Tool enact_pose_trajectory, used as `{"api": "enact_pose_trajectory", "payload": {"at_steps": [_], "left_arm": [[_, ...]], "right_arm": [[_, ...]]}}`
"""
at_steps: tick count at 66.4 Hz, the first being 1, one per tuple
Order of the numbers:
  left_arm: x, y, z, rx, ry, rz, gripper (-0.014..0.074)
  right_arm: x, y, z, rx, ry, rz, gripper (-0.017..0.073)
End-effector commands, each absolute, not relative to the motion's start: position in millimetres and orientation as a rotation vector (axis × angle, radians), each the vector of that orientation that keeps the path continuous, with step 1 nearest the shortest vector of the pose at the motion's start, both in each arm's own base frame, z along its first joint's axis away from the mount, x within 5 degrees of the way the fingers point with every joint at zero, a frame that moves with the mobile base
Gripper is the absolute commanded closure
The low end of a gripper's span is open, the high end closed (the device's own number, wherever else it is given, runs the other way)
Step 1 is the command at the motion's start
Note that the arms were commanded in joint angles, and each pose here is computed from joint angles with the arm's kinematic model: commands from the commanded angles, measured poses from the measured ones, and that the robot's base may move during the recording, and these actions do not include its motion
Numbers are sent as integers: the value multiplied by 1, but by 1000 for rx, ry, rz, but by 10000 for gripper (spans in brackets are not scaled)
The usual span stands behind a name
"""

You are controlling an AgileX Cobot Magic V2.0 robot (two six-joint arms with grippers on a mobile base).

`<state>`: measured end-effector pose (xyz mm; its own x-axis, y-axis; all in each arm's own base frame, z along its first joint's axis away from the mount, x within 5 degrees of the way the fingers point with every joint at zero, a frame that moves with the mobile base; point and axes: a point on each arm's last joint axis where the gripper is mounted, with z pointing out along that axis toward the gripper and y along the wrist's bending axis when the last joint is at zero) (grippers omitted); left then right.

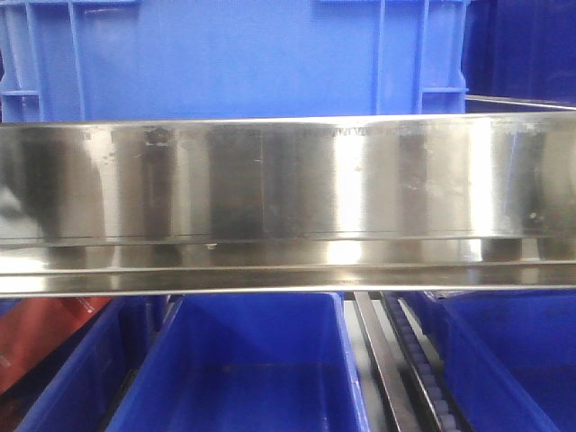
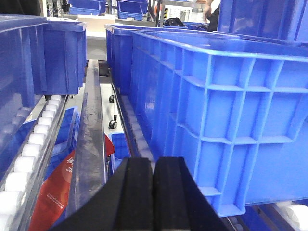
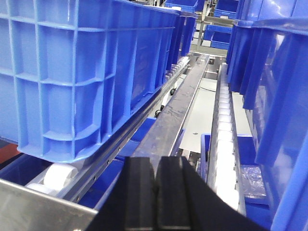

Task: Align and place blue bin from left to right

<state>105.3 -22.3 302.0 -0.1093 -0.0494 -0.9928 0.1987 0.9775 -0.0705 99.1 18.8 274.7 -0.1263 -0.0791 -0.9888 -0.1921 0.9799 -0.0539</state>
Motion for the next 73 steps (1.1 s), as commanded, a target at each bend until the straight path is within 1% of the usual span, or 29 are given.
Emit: {"api": "enact_pose_trajectory", "payload": {"at_steps": [1, 28, 36, 43, 60, 64, 67, 73], "left_arm": [[104, -22, 305, 108, 1637, -217, 704], [100, -20, 303, 84, 1639, -219, 704], [85, -11, 298, 65, 1581, -129, 704], [72, -5, 282, 51, 1540, -46, 704], [56, 1, 210, -13, 1551, 7, 704], [56, 1, 208, -14, 1536, 8, 704], [56, 0, 203, -10, 1594, 7, 704], [56, 0, 202, -7, 1609, 11, 704]], "right_arm": [[98, 19, 278, -219, 1662, 86, 629], [98, 19, 278, -219, 1662, 86, 629], [98, 19, 278, -219, 1662, 86, 629], [98, 19, 278, -219, 1662, 86, 629], [98, 19, 278, -219, 1662, 86, 629], [98, 19, 278, -219, 1662, 86, 629], [98, 19, 278, -219, 1662, 86, 629], [98, 19, 279, -219, 1656, 87, 629]]}}
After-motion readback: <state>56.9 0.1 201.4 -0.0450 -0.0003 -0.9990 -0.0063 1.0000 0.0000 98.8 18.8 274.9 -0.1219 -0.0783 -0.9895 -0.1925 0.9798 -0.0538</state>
